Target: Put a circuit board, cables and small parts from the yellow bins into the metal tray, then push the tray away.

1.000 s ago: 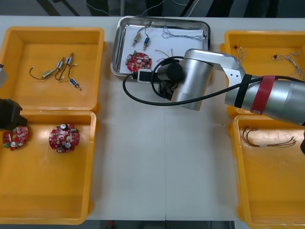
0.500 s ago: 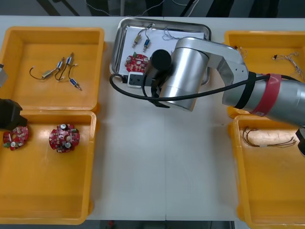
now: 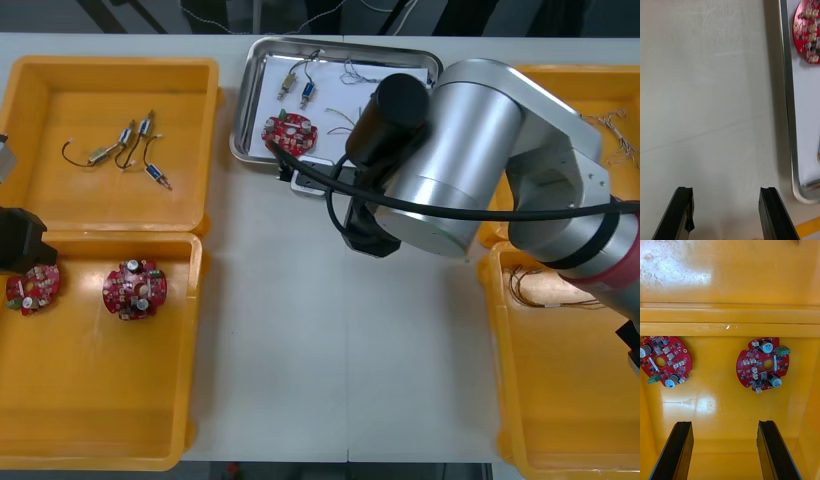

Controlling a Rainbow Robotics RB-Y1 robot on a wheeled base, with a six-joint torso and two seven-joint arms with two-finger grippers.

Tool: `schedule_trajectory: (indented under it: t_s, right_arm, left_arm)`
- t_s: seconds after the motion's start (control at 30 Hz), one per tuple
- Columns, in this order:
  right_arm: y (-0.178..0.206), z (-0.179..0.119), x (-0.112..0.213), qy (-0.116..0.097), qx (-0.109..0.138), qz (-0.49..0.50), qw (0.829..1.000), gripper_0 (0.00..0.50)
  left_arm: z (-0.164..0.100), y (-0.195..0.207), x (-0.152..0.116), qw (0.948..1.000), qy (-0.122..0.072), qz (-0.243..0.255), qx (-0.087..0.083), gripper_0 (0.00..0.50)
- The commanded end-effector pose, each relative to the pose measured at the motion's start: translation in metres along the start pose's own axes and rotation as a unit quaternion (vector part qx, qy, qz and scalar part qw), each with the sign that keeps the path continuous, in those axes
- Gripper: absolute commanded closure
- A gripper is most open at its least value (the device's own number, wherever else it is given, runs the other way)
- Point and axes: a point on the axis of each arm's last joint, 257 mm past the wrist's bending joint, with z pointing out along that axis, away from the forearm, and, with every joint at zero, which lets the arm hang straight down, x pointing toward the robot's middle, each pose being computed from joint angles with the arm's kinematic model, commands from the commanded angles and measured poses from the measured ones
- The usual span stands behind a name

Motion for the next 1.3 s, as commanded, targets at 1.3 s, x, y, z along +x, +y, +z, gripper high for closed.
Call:
schedule_trajectory:
  t_s: [1.3]
  right_arm:
    - [-0.040, -0.115, 0.291, 0.051, 0.052, 0.518, 0.852, 0.000]
  left_arm:
    - [-0.014, 0.016, -0.004, 0.9988, -0.013, 0.041, -0.024, 0.000]
